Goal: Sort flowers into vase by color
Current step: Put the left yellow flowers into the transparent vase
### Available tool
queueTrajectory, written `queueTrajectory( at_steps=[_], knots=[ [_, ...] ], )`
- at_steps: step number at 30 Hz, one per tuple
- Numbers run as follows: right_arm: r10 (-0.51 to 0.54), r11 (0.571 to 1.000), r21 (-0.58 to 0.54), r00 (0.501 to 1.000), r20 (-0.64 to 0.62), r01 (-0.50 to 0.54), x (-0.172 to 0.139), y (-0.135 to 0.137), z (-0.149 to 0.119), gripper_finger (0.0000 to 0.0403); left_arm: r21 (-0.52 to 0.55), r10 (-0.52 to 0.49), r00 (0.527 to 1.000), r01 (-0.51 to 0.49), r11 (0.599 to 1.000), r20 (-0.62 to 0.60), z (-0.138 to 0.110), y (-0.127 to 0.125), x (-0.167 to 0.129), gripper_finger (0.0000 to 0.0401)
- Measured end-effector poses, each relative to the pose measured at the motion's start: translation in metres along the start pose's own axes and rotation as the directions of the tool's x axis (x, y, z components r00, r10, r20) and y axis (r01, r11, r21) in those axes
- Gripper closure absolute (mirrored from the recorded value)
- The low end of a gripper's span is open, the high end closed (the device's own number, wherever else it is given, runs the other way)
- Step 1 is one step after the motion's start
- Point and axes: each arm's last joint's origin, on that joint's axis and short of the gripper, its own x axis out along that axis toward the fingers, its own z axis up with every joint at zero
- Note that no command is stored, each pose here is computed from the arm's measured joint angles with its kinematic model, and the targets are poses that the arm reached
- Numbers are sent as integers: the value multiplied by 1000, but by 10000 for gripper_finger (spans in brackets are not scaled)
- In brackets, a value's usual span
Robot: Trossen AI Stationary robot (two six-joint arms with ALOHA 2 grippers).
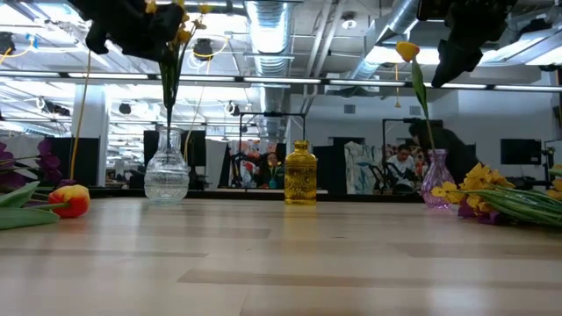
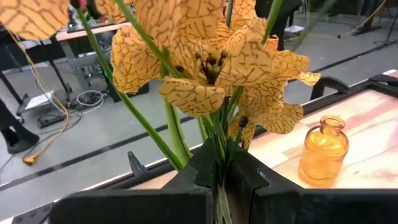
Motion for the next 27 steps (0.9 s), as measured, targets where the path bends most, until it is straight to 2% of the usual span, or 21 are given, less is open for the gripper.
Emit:
queueTrajectory(
  at_steps=[4, 15, 24, 27],
  knots=[
    [0, 1000, 0, 1000, 0, 0, 0, 0, 0, 218, -2, 5, 1000, -5, 1000, -2, 0, 1, 1, 382],
    [0, 1000, 0, 1000, 0, 0, 0, 0, 0, 218, -2, -2, 1000, 2, 1000, -7, 0, 0, 1, 307],
    [0, 1000, 0, 1000, 0, 0, 0, 0, 0, 218, -3, -3, 1000, 3, 1000, -8, 0, 0, 1, 284],
    [0, 1000, 0, 1000, 0, 0, 0, 0, 0, 218, 4, -33, 999, 33, 999, -29, 0, 0, 1, 282]
  ],
)
